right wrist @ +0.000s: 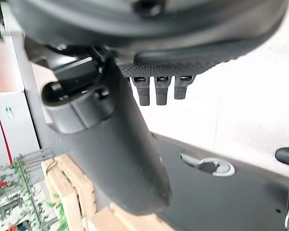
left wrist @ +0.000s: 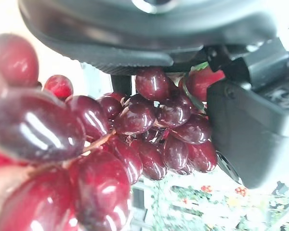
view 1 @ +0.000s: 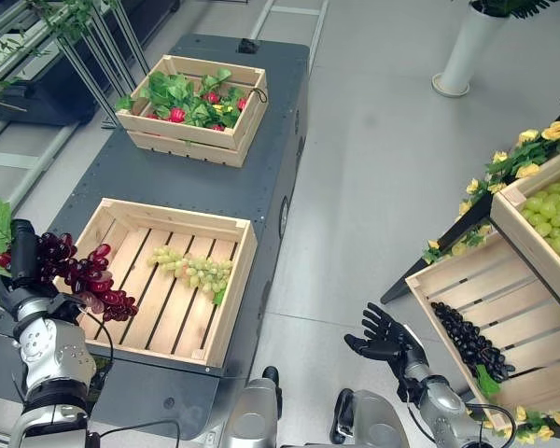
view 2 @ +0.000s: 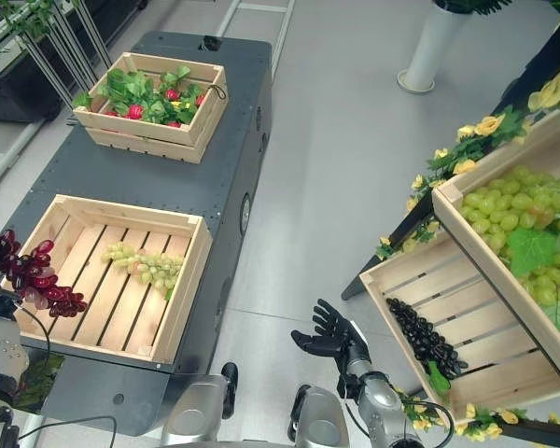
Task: Pick up the fruits from the basket on one side to the basket on the other side
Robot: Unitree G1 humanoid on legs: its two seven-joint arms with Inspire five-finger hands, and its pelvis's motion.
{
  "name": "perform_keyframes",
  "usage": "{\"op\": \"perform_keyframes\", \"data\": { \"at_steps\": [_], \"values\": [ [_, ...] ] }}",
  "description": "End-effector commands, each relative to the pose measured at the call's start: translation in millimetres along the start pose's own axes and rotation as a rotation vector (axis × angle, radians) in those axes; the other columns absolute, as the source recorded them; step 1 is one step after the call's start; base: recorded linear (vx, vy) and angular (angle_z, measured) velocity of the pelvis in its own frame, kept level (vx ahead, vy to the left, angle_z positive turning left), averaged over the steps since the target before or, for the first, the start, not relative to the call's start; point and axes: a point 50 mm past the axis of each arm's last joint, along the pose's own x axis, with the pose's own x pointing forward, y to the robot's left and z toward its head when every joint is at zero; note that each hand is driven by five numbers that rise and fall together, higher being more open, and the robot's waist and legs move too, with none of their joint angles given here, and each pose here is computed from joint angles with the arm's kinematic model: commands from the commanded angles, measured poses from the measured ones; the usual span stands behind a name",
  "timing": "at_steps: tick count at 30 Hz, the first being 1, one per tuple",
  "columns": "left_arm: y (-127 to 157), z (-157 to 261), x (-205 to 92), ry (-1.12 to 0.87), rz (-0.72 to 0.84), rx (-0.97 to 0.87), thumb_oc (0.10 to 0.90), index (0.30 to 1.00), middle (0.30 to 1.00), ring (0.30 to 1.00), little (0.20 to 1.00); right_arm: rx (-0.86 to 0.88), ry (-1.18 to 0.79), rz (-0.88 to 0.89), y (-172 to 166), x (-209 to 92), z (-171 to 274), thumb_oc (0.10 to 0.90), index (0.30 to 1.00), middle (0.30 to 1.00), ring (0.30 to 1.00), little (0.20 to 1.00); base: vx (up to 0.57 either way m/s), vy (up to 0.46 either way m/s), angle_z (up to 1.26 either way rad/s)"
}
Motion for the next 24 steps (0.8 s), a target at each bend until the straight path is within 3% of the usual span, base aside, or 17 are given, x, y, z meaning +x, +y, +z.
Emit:
{"op": "perform_keyframes", "data": {
  "at_steps": [1, 13, 20, 24],
  "values": [
    [-40, 45, 9, -0.203, -0.19, -0.107, 0.4, 0.3, 0.3, 0.3, 0.3, -0.079, -0.177, 0.154, 28, 10, 34, 0.8, 0.9, 0.9, 0.9, 0.9, 0.02, -0.071, 0.08],
    [-125, 51, -21, -0.22, -0.567, -0.171, 0.4, 0.3, 0.3, 0.3, 0.3, -0.161, -0.379, 0.427, 103, 9, 88, 0.8, 0.9, 0.9, 0.9, 0.9, -0.02, -0.066, -0.02],
    [-180, 56, -36, -0.2, -0.8, -0.093, 0.4, 0.3, 0.3, 0.3, 0.3, -0.095, -0.385, 0.638, 150, 18, 120, 0.8, 0.9, 0.9, 0.9, 0.9, -0.02, -0.073, -0.02],
    [-206, 56, -41, -0.17, -0.894, -0.061, 0.4, 0.3, 0.3, 0.3, 0.3, -0.042, -0.409, 0.662, 169, 23, 136, 0.8, 0.9, 0.9, 0.9, 0.9, -0.02, -0.062, 0.01]
  ]
}}
